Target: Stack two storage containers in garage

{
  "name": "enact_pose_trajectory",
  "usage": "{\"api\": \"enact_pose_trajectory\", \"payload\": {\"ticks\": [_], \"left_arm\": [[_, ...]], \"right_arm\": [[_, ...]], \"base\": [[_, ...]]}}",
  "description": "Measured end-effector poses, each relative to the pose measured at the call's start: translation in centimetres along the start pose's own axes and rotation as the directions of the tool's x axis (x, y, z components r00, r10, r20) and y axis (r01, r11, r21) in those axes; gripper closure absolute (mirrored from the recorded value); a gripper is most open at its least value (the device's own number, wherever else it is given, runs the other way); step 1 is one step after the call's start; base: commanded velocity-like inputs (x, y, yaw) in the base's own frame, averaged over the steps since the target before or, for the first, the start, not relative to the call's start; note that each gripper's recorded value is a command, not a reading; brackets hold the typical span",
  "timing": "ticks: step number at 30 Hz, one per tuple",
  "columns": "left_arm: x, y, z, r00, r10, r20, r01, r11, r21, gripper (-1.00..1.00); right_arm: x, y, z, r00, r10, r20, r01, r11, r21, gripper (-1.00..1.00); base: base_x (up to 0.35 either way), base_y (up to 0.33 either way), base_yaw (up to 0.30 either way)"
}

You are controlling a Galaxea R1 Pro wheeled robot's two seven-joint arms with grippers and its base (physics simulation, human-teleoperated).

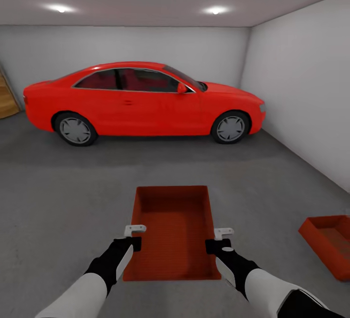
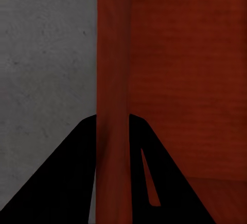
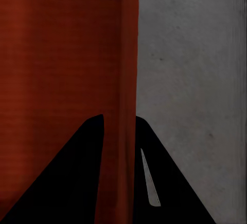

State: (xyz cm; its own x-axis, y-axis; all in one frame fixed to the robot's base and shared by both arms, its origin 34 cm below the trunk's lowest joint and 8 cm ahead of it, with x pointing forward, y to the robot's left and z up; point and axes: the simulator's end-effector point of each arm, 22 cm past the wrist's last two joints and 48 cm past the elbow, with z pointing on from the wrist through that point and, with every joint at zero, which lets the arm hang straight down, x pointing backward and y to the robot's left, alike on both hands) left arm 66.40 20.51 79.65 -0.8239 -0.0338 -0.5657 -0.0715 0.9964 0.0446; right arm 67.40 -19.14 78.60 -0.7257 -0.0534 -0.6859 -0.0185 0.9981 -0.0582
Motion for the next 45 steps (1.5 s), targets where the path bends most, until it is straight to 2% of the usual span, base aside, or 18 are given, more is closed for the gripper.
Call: {"api": "enact_pose_trajectory", "payload": {"ticks": [45], "left_arm": [[0.00,0.00,0.00,1.000,0.000,0.000,0.000,1.000,0.000,1.00]], "right_arm": [[0.00,0.00,0.00,1.000,0.000,0.000,0.000,1.000,0.000,1.00]], "base": [[0.321,0.000,-0.247]]}}
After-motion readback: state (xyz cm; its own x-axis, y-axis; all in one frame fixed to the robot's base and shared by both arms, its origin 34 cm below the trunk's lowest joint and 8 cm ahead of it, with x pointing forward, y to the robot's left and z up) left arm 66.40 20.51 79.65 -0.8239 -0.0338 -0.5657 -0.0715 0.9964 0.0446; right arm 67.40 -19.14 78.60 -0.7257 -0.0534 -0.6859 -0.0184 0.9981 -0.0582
